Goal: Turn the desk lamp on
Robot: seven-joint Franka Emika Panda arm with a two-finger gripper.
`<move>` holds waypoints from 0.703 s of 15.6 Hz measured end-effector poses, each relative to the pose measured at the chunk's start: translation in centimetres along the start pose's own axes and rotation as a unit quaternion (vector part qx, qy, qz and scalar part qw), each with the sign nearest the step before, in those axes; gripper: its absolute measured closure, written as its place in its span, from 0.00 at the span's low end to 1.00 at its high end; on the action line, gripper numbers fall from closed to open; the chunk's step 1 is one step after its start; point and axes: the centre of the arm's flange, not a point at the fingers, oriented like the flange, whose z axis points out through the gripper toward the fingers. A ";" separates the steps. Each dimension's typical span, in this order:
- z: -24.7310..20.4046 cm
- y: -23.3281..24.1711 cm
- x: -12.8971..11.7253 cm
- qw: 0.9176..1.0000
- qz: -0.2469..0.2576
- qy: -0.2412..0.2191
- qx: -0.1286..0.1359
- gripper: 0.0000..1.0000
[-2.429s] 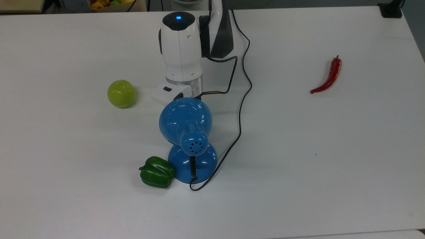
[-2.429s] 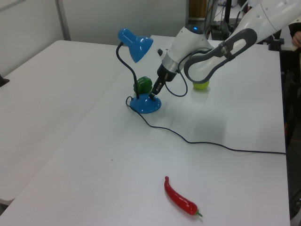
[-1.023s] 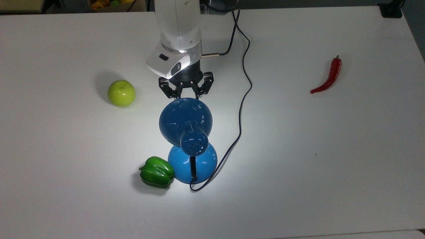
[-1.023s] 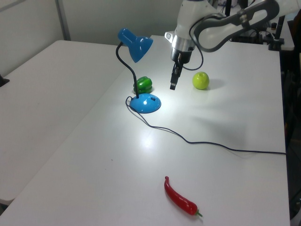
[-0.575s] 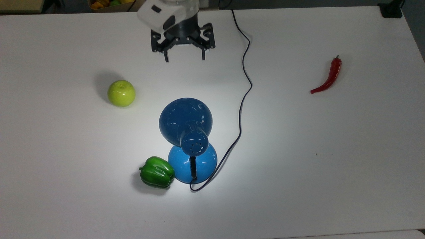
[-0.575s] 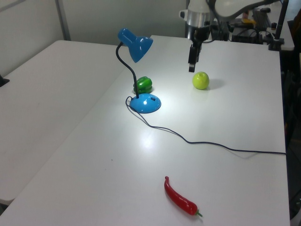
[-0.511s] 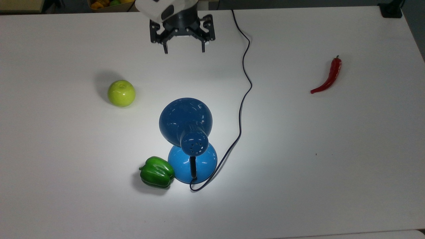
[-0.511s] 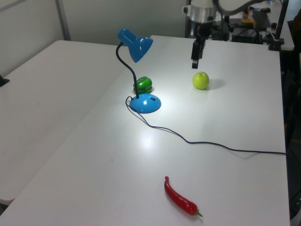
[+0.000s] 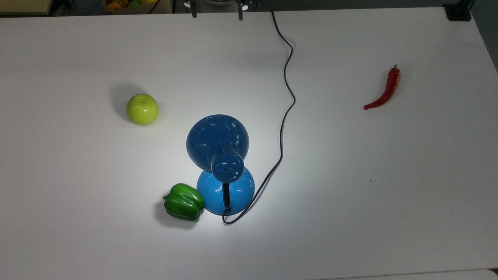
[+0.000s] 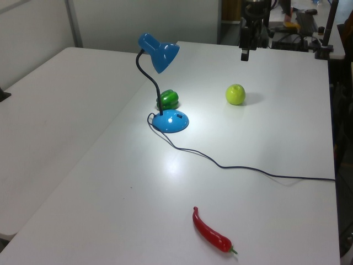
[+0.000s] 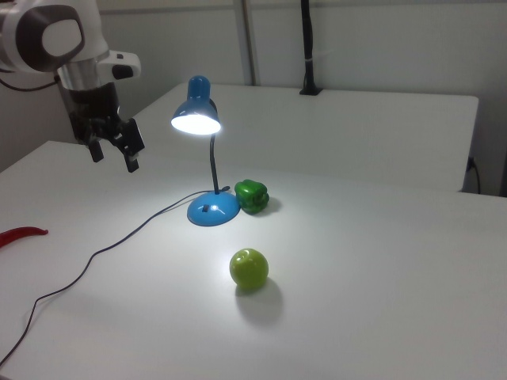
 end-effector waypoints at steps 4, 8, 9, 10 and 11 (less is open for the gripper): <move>-0.3 -2.2 -0.4 1.000 -0.016 0.004 0.001 0.00; -0.6 -2.6 0.4 0.998 -0.050 0.033 0.005 0.00; -0.6 -2.4 0.6 0.997 -0.065 0.041 0.005 0.00; -0.6 -1.9 0.9 0.996 -0.081 0.047 0.005 0.00; -0.6 -1.2 1.1 0.995 -0.090 0.050 0.004 0.00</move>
